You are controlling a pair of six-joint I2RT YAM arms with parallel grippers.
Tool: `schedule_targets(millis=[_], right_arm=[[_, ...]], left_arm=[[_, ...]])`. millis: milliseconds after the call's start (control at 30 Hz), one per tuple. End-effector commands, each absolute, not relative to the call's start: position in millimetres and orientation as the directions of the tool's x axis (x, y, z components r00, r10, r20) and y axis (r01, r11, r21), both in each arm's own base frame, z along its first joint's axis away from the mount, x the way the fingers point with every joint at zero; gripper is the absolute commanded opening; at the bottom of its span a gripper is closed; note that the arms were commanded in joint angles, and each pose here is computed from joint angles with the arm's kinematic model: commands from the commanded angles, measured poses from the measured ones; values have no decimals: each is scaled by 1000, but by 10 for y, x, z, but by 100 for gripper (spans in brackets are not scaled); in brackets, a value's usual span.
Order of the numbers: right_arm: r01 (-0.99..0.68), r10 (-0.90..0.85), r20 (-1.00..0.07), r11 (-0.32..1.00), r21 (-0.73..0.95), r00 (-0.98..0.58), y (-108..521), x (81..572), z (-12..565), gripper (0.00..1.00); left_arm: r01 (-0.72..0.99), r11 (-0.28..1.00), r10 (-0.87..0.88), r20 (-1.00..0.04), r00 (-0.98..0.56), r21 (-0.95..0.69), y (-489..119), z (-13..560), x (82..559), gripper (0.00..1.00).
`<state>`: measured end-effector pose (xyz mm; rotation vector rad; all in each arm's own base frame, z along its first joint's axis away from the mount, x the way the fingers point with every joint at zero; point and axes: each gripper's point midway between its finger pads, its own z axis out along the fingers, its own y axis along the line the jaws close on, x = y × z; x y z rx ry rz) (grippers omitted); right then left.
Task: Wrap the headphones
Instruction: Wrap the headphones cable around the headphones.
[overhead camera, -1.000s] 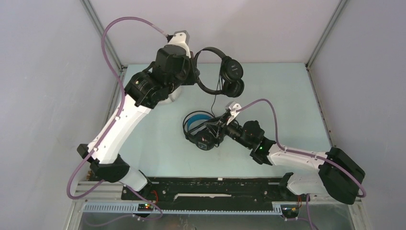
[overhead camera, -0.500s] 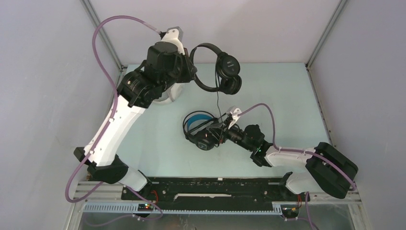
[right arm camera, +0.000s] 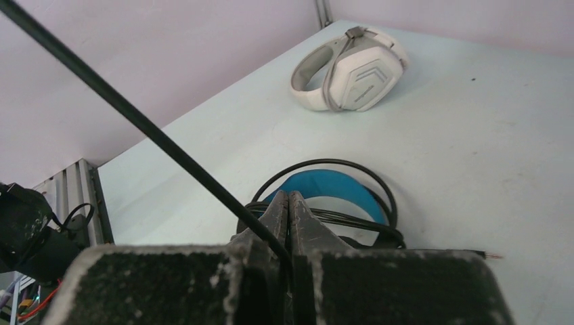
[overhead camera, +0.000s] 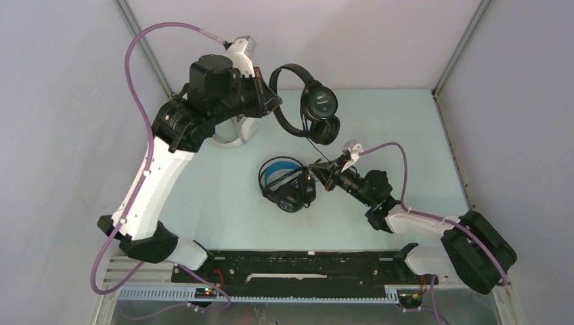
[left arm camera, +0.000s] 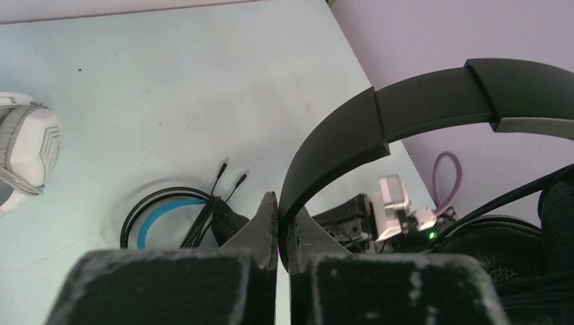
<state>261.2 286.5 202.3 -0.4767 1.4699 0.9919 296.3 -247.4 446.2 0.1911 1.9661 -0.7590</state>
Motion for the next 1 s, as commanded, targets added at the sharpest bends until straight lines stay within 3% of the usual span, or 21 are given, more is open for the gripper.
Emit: schedule_targets(millis=[0, 233, 467, 700, 967], right_arm=[[-778, 257, -949, 552, 298, -181, 2691, 2673, 2094, 0], [-771, 227, -949, 555, 312, -220, 2501, 2740, 2132, 0], [-822, 100, -944, 469, 324, -315, 2558, 2589, 2167, 0], [-820, 25, -899, 401, 409, -437, 2520, 2426, 2263, 0], [-725, 67, -809, 405, 557, -585, 2354, 2499, 2414, 0]], left_arm=[[570, 713, -132, -876, -463, -409, -2521, 4637, 2791, 0], [657, 703, 43, -906, -422, -273, -2529, 4347, 2799, 0], [716, 680, 174, -914, -368, -159, -2545, 3997, 2860, 0], [803, 595, 316, -929, -192, 37, -2512, 3672, 2850, 0], [817, 540, 405, -913, -42, 202, -2413, 3518, 2847, 0]])
